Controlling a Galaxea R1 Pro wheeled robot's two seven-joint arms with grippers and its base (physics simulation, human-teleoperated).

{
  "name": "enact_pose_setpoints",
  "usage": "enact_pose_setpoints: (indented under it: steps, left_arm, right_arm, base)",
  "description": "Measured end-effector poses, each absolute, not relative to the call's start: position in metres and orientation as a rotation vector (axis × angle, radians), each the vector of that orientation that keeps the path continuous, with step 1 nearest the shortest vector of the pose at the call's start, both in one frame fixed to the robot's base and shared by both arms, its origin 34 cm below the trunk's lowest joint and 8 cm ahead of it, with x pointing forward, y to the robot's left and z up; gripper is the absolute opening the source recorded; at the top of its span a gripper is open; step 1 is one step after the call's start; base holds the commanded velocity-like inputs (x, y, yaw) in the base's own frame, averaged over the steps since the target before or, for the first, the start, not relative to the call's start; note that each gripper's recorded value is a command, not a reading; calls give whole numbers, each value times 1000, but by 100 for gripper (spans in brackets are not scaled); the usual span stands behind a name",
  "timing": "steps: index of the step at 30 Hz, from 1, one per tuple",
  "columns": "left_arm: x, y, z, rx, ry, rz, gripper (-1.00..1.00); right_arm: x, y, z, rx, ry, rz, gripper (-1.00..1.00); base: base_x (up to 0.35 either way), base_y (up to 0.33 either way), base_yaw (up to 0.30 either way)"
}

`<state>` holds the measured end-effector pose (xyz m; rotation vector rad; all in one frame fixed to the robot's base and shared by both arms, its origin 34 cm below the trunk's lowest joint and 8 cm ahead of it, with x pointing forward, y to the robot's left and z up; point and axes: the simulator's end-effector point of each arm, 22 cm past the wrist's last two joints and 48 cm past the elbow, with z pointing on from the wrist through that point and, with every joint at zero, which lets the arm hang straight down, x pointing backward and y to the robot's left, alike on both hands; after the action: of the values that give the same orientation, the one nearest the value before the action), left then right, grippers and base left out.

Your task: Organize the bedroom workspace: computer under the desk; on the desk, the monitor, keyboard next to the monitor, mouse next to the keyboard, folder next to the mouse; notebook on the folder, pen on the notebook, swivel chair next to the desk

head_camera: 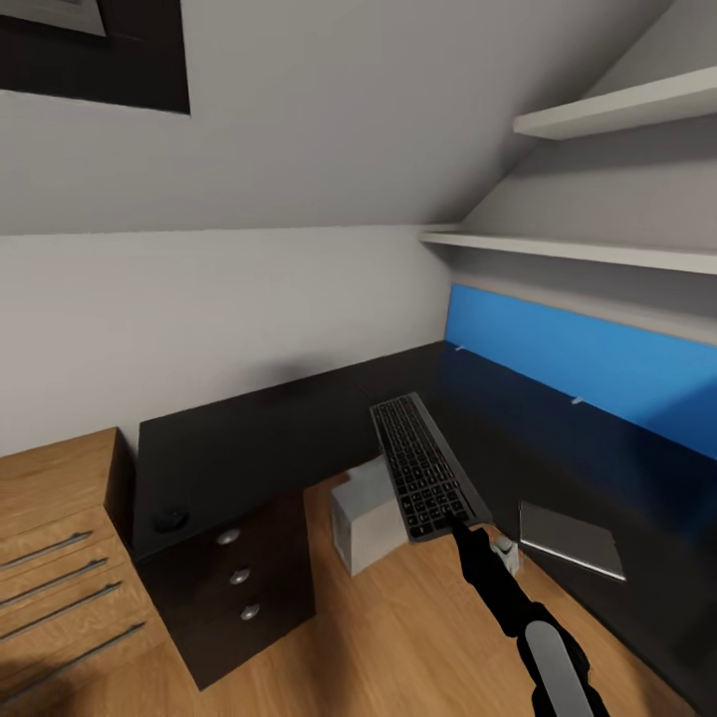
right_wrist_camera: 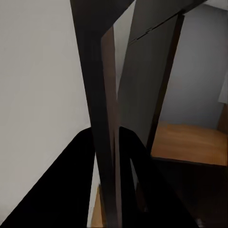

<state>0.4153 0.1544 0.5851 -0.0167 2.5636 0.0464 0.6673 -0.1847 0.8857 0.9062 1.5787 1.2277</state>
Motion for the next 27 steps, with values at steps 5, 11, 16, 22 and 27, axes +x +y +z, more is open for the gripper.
enact_pose_setpoints:
  steps: [5, 11, 16, 22, 27]
  left_arm:
    - [416, 154, 586, -16, 2562, 46, 100]
    - [417, 154, 587, -15, 2558, 47, 100]
    - [418, 154, 588, -16, 2554, 47, 100]
    - [419, 154, 589, -16, 2550, 47, 100]
    - [420, 154, 590, -16, 2547, 47, 100]
  right_arm:
    - [665, -171, 882, 879, 1612, 1236, -100]
    - [665, -167, 883, 870, 1618, 1241, -100]
    - [664, -166, 884, 864, 1619, 1243, -100]
    - [664, -160, 886, 851, 1622, 1250, -100]
    - [663, -159, 884, 853, 1630, 1251, -100]
  base:
    - [0, -307, 228]
    - [0, -150, 228]
    - [0, -10, 228]
    - [0, -1, 228]
    - [0, 0, 227]
